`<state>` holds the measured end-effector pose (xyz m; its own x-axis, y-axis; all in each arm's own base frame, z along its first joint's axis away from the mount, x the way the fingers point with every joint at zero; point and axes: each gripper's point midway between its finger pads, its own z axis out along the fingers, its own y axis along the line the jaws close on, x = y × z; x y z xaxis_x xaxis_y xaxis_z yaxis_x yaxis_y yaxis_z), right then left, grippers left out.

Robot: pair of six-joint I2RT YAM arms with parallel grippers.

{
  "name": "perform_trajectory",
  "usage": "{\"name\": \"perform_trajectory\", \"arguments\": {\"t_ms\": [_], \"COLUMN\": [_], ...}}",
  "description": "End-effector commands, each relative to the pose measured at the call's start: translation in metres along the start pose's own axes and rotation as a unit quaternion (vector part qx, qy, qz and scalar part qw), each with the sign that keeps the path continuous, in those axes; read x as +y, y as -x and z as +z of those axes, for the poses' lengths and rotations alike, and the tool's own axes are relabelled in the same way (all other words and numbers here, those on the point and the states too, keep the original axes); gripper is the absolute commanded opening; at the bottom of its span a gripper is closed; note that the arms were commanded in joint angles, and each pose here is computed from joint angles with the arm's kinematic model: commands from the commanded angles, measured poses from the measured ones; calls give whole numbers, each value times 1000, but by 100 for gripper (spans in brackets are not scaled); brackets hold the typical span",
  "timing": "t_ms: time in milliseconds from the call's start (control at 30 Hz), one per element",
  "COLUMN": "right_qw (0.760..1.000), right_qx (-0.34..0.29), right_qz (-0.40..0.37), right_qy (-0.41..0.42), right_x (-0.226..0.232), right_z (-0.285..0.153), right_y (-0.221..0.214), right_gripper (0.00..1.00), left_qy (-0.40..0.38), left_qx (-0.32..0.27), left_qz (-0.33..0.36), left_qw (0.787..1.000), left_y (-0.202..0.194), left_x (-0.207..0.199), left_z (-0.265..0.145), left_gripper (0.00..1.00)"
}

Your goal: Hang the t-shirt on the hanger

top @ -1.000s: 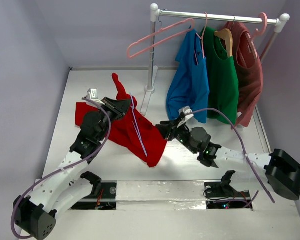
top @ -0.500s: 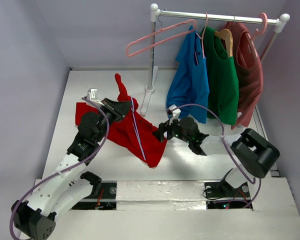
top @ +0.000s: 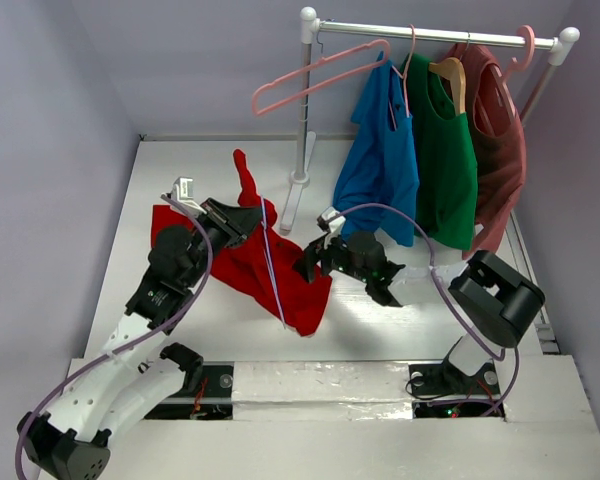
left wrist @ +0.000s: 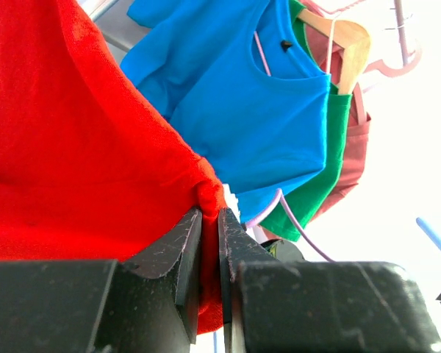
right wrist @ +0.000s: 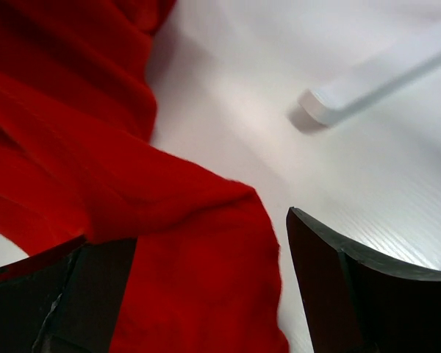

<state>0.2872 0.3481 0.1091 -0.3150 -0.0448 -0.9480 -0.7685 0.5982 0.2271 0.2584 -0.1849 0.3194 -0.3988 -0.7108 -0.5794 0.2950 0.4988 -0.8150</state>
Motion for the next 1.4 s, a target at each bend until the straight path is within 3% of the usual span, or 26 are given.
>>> {"name": "perform_trajectory", "arguments": {"t_ms": [0,200,300,333,433,567,933,1200,1367], "right_qw": [997,994,991,991,991,993,997,999,1000], "right_qx": [-42,-68,-87,-91,-93,-77,-55,-46,-6], "right_qz": [-52,-72,-77,-77,-74,-66,-36,-12,-19], "right_qy": [37,55,62,63,64,63,28,14,3], "right_x": [26,41,45,46,51,63,100,119,137], "right_z": [6,-6,-8,-9,-14,-23,-53,-65,-69], "right_y": [38,54,68,71,73,57,11,-3,-11], "right_gripper": [87,76,58,37,11,1,0,0,0], "left_qy": [-61,-70,-75,-73,-73,-83,-103,-63,-41], "left_qx": [-26,-29,-28,-31,-47,-70,-182,-240,-270], "left_qz": [7,9,5,5,7,-1,-72,-23,-3], "left_qw": [998,997,997,997,996,994,975,968,962], "left_y": [26,32,33,35,44,57,100,116,119], "left_x": [-44,-55,-59,-59,-63,-72,-77,-58,-39], "left_z": [-9,-14,-15,-15,-16,-12,2,6,6], "left_gripper": [0,0,0,0,0,0,0,0,0]}}
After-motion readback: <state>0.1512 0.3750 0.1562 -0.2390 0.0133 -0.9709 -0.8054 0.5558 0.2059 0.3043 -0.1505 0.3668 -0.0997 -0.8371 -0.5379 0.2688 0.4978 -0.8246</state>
